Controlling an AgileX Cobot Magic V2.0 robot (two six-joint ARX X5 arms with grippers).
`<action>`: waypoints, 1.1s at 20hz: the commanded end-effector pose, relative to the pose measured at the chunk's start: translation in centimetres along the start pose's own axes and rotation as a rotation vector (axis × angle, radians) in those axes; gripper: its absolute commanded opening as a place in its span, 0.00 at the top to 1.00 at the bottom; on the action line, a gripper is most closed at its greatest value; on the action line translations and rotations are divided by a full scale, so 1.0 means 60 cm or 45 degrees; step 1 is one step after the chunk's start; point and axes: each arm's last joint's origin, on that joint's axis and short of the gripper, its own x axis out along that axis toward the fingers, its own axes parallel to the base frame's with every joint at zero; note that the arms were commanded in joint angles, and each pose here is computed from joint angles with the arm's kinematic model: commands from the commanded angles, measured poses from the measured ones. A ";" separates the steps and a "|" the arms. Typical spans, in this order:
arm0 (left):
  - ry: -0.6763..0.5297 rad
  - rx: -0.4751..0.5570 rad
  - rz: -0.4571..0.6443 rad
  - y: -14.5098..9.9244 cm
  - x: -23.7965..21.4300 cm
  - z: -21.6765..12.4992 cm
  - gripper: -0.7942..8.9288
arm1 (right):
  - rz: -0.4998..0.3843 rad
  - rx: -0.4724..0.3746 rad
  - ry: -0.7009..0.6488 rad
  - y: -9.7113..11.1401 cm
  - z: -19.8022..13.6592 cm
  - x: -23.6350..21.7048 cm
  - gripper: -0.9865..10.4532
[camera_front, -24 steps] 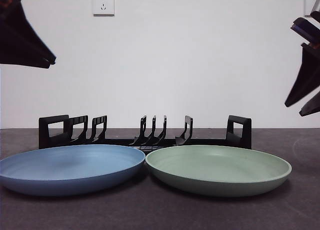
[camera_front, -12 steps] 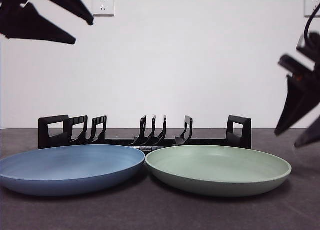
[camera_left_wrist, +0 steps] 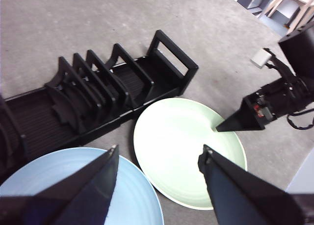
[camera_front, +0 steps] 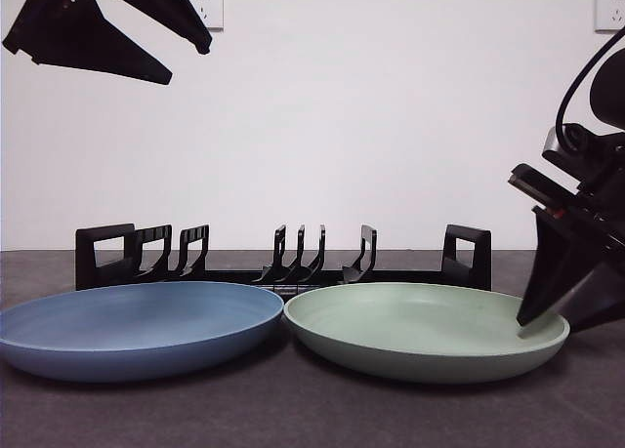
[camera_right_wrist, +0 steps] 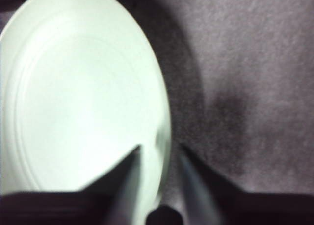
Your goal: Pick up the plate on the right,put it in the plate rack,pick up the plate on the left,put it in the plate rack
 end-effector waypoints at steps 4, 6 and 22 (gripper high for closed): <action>0.031 0.036 -0.010 -0.004 0.001 -0.003 0.63 | -0.011 0.048 0.002 -0.001 0.000 0.000 0.93; 0.050 0.097 -0.029 -0.009 0.002 -0.006 0.63 | -0.014 0.048 -0.002 0.001 0.000 -0.004 0.93; 0.089 1.028 -0.120 -0.137 0.016 -0.046 0.63 | 0.008 -0.007 -0.167 0.076 0.063 -0.108 0.93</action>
